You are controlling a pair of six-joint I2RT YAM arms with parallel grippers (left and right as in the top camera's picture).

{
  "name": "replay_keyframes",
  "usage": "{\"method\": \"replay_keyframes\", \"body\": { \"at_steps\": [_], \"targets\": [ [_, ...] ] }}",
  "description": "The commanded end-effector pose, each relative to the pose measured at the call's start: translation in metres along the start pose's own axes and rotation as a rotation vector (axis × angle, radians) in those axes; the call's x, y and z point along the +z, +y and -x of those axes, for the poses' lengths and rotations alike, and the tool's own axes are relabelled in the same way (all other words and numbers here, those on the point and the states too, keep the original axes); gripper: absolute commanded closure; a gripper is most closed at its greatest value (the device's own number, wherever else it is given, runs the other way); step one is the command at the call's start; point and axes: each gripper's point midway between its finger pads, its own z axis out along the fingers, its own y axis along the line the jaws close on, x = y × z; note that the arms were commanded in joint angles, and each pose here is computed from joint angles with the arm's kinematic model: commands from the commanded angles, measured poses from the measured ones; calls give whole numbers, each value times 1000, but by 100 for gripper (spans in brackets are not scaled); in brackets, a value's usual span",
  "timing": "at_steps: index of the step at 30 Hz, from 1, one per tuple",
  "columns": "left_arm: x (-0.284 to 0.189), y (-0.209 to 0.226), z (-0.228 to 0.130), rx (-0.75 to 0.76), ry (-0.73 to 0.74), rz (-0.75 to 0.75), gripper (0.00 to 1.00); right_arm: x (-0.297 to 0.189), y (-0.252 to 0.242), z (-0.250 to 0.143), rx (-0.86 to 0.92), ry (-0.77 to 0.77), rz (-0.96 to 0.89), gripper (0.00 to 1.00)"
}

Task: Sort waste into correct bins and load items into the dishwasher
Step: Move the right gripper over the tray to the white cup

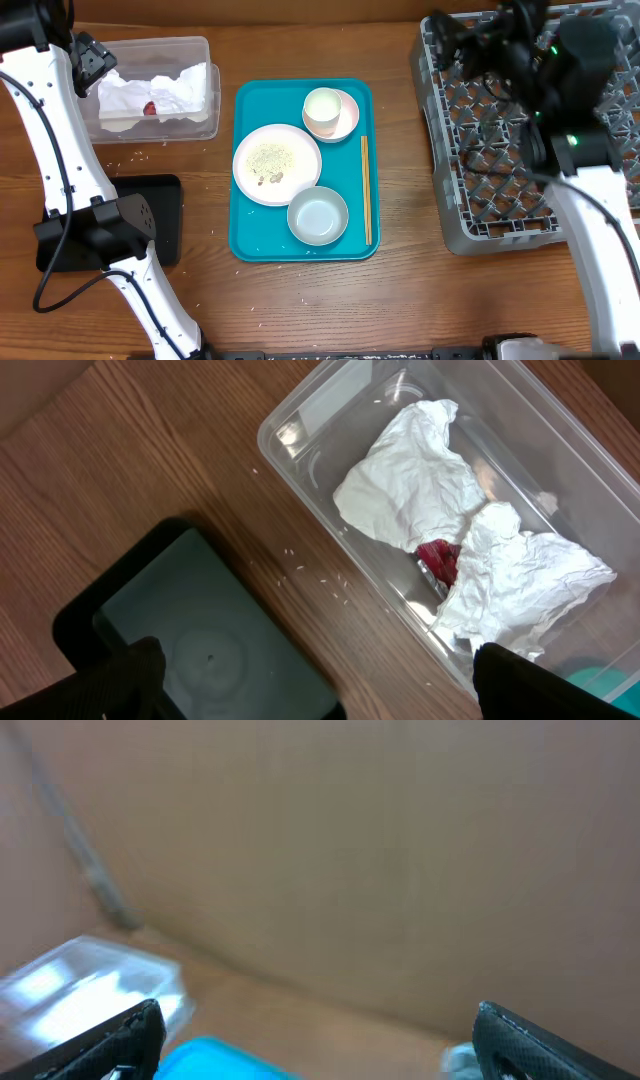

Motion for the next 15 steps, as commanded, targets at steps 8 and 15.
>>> {"method": "replay_keyframes", "body": {
  "at_steps": [8,15],
  "targets": [
    [-3,-2,-1,-7,-4,-2,0,63,33,-51,344,109,206,0],
    [-3,-2,-1,-7,-4,-2,0,93,60,-108,231,373,64,0]
  ]
}}
